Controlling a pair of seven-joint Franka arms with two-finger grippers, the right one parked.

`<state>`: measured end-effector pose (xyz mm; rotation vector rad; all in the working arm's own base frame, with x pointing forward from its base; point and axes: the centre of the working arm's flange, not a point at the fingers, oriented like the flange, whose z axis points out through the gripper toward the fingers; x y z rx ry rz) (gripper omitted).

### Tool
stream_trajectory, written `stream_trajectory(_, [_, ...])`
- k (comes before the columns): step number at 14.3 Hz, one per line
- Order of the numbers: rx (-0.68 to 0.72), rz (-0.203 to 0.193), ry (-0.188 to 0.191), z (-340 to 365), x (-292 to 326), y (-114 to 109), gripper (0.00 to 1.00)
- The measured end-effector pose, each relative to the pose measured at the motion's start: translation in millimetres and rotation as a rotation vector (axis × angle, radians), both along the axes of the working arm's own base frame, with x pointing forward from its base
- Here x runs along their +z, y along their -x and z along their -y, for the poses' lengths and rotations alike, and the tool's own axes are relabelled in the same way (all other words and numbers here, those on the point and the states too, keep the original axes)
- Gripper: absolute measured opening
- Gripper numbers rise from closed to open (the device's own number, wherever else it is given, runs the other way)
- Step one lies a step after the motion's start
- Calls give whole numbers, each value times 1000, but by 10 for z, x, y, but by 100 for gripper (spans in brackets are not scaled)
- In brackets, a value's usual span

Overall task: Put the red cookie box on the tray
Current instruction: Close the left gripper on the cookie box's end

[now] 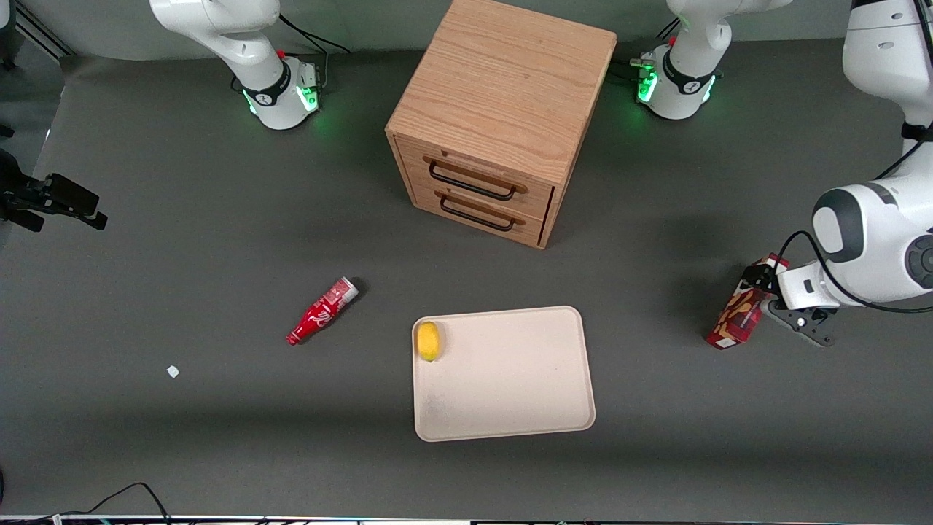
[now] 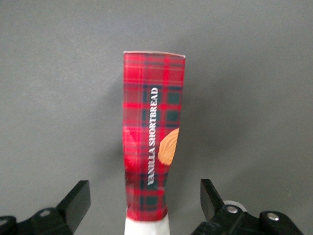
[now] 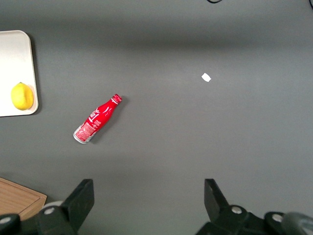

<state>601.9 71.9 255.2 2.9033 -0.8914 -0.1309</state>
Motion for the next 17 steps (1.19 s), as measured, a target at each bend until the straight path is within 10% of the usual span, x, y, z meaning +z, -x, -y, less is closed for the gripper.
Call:
stream_trajectory(6, [4,27,-7,23,-221,103,96])
stream_trajectory(13, [23,25,-3,2,-308,136,24])
stream_trajectory(17, [29,34,-2,-12,-265,104,19])
